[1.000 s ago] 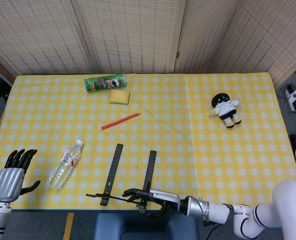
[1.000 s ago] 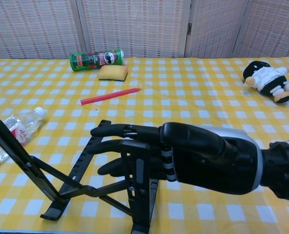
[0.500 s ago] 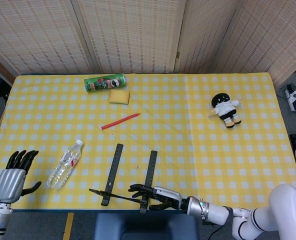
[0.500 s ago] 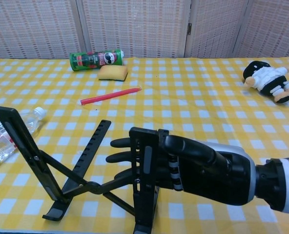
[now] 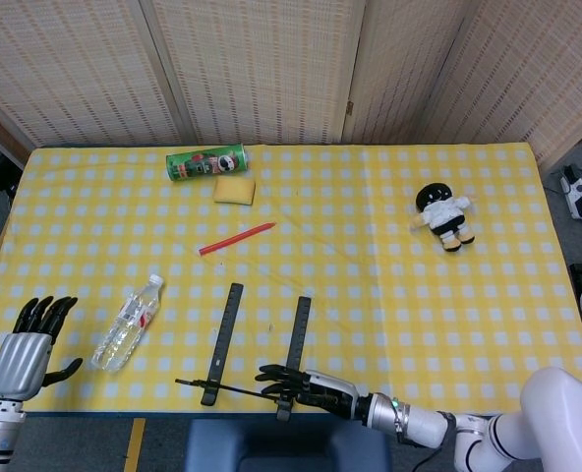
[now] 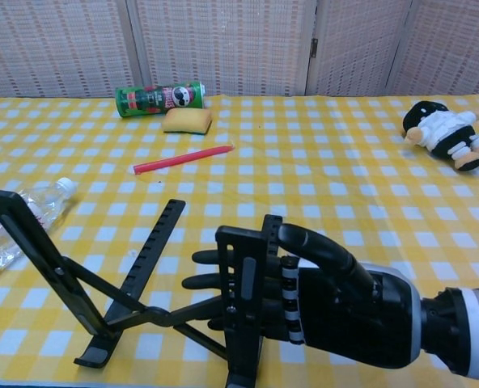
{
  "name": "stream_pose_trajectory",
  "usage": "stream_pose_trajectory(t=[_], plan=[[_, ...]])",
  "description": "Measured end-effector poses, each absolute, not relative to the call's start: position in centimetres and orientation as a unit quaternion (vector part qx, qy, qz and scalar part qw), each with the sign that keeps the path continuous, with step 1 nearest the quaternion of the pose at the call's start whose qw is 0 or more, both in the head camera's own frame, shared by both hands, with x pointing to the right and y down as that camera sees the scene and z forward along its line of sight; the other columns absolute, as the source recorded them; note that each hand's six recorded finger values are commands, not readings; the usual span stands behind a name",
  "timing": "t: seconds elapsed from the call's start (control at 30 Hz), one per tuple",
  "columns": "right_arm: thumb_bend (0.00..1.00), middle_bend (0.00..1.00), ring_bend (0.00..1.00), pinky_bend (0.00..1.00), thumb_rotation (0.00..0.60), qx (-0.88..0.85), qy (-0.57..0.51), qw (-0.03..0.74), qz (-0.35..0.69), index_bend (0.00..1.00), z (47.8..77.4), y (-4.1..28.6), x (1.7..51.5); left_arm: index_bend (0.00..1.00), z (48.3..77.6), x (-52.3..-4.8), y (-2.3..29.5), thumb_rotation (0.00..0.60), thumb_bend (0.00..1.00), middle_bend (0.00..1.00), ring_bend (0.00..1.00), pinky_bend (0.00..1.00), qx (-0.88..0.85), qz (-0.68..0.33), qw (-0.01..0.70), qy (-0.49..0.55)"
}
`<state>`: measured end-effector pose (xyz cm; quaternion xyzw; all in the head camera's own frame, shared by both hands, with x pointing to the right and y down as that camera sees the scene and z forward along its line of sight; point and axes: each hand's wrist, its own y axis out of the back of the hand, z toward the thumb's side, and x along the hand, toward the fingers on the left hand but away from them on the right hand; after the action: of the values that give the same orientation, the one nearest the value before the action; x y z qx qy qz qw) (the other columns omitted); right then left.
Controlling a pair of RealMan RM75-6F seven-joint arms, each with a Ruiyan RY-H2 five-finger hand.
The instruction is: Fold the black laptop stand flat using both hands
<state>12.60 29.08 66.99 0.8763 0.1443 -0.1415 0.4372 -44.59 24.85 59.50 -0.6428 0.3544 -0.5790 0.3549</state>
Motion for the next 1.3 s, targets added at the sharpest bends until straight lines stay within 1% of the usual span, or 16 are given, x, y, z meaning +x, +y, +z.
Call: stream_pose_trajectory(t=[0.33, 0.57, 0.7, 0.8, 1.0, 1.13, 1.3], plan=[[0.19, 0.09, 0.1, 0.0, 0.27, 0.868, 0.134, 0.458, -0.138, 0.0, 66.2, 30.0, 12.4, 0.13, 59.6, -44.5, 24.9, 0.6, 0.24, 0.16, 0.09, 0.0, -0.645, -0.577, 0.354, 0.354], [0.19, 0.08, 0.09, 0.0, 0.269, 0.871, 0.136, 0.452, -0.135, 0.0, 65.9, 30.2, 12.5, 0.13, 59.9, -44.4, 25.0, 0.6, 0.24, 0.16, 0.09, 0.0, -0.649, -0.576, 0.349, 0.354], [0.19, 0.08, 0.09, 0.0, 0.27, 0.888, 0.136, 0.419, -0.133, 0.0, 65.7, 29.7, 12.6, 0.14, 60.3, -44.2, 24.9, 0.6, 0.24, 0.16, 0.09, 0.0, -0.658, -0.57, 0.343, 0.352], [0.19, 0.08, 0.09, 0.0, 0.272, 0.906, 0.135, 0.38, -0.132, 0.0, 65.1, 29.0, 12.7, 0.15, 60.8, -43.8, 24.6, 0.6, 0.24, 0.16, 0.1, 0.0, -0.673, -0.56, 0.33, 0.353], [0.19, 0.08, 0.09, 0.0, 0.269, 0.935, 0.133, 0.302, -0.127, 0.0, 62.9, 27.1, 12.6, 0.19, 62.6, -42.2, 23.7, 0.6, 0.25, 0.17, 0.1, 0.0, -0.724, -0.527, 0.286, 0.341], [0.19, 0.08, 0.09, 0.0, 0.269, 0.945, 0.142, 0.267, -0.127, 0.0, 61.4, 25.2, 12.7, 0.21, 64.0, -40.5, 23.6, 0.6, 0.25, 0.17, 0.1, 0.0, -0.766, -0.504, 0.254, 0.308], [0.19, 0.08, 0.09, 0.0, 0.269, 0.948, 0.156, 0.244, -0.13, 0.0, 60.5, 23.6, 12.9, 0.23, 65.0, -38.6, 24.0, 0.6, 0.25, 0.17, 0.1, 0.0, -0.797, -0.487, 0.247, 0.259]])
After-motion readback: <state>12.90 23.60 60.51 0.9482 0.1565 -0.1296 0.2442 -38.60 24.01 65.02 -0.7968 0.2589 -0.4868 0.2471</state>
